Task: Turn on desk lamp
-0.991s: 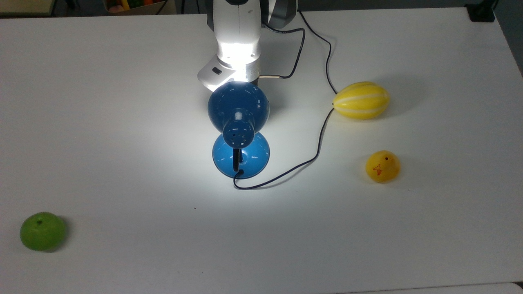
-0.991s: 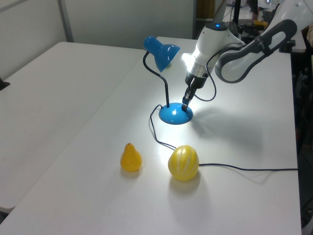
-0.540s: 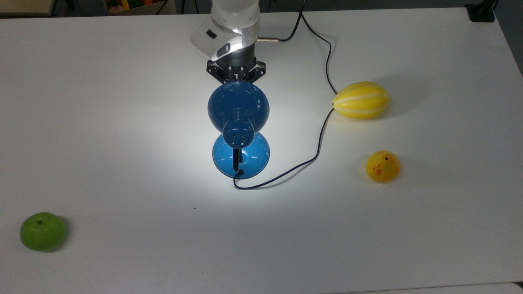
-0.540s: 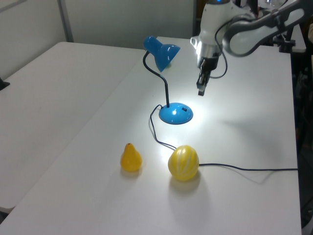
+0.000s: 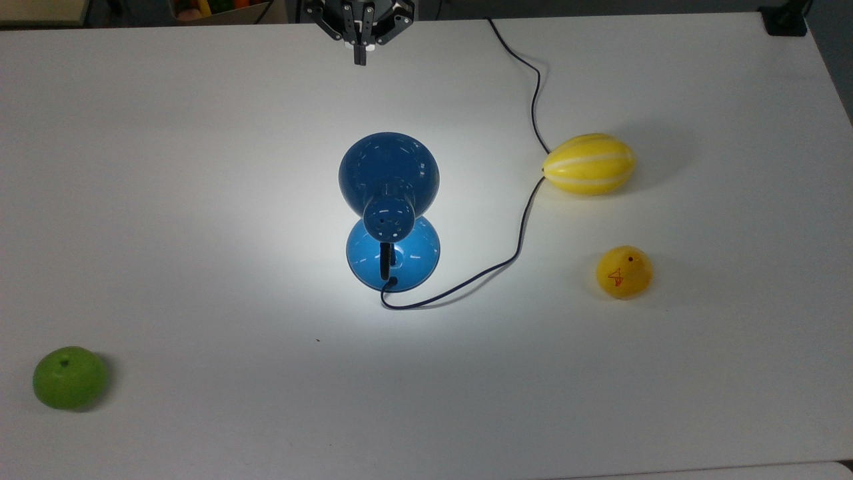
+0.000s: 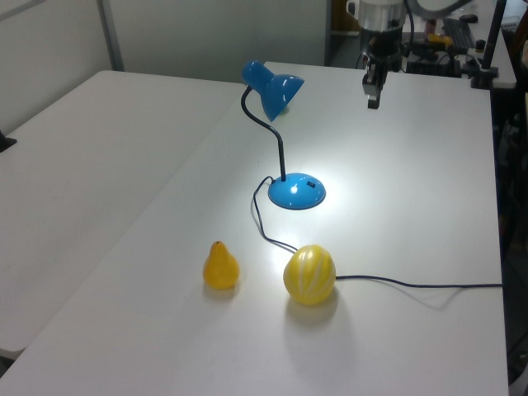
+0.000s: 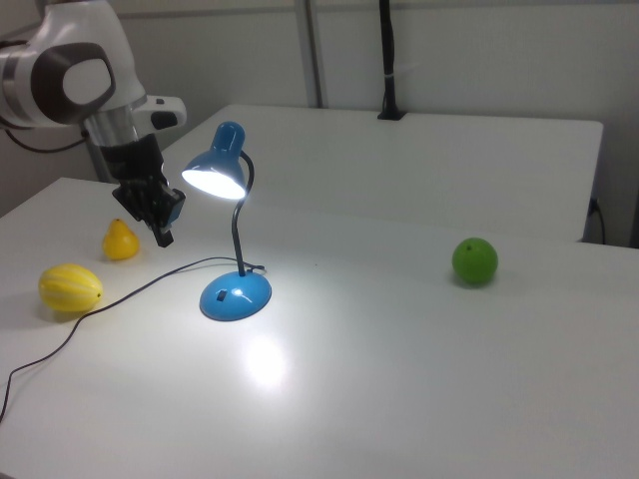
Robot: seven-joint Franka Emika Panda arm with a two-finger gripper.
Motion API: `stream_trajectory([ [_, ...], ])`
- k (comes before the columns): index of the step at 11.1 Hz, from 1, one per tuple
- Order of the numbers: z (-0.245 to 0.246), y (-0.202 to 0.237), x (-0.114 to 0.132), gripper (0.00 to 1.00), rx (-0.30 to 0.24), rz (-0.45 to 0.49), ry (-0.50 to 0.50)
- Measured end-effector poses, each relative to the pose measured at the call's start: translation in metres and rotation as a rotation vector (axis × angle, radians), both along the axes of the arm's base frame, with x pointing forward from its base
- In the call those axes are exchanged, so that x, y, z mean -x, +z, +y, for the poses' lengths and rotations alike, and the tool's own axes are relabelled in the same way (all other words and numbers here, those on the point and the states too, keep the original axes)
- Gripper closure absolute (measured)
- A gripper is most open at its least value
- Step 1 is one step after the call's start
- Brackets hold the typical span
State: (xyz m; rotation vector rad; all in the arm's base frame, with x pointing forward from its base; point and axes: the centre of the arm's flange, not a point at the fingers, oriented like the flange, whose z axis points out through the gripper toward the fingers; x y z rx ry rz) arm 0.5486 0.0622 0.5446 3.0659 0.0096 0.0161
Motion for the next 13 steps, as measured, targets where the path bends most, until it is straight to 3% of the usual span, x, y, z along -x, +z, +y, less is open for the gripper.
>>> stream_trajectory([
  [3, -0.014, 0.027, -0.003, 0.96, -0.002, -0.024, -0.025],
  [4, -0.015, 0.034, -0.002, 0.89, -0.002, -0.024, -0.028],
  [10, -0.015, 0.040, 0.001, 0.04, 0.001, 0.002, -0.030],
  [13, -0.017, 0.046, 0.000, 0.00, 0.000, -0.010, -0.032],
])
